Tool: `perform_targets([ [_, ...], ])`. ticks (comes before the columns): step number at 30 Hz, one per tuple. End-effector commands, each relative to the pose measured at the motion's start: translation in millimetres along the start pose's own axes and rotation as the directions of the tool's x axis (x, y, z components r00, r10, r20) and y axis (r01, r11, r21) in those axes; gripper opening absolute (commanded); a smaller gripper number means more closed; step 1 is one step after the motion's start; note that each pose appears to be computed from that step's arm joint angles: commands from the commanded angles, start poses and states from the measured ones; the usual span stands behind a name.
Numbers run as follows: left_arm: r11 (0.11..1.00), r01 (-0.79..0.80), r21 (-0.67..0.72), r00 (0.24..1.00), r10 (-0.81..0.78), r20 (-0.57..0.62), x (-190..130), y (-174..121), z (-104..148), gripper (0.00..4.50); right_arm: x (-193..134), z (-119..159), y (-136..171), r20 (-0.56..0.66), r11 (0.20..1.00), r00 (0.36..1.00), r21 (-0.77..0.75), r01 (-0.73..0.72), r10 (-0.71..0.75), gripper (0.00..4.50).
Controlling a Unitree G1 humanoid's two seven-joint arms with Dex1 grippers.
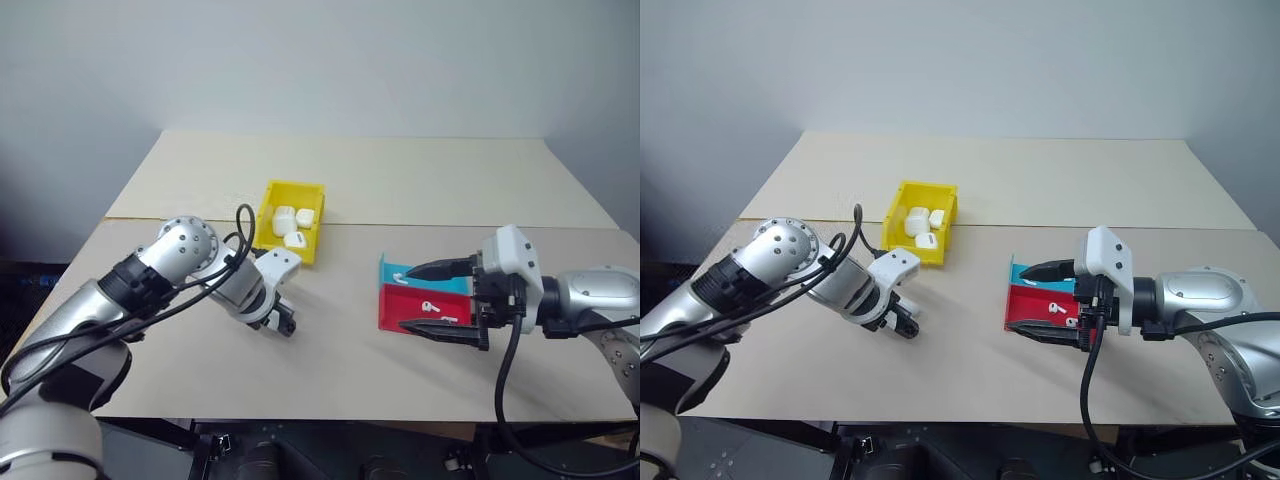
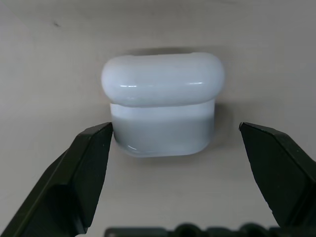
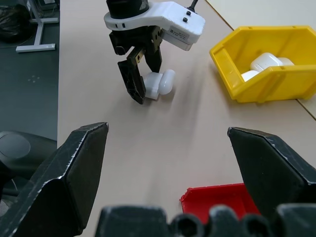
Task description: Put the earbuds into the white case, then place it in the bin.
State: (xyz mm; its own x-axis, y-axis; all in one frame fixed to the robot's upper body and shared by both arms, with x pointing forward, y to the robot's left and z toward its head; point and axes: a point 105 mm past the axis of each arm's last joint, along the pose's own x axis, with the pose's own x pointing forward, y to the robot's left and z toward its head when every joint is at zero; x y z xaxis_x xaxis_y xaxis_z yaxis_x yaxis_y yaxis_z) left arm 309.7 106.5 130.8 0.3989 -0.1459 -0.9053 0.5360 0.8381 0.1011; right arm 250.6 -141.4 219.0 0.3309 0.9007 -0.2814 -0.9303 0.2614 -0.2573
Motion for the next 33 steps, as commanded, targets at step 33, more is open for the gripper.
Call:
perform_targets([
  [33,0.907,0.250,0.340,0.021,-0.356,0.934,-116,-7,56,2.74,-1,7,-10,0.005,0.998,1.000,-0.062,-0.008,0.009,4.50],
])
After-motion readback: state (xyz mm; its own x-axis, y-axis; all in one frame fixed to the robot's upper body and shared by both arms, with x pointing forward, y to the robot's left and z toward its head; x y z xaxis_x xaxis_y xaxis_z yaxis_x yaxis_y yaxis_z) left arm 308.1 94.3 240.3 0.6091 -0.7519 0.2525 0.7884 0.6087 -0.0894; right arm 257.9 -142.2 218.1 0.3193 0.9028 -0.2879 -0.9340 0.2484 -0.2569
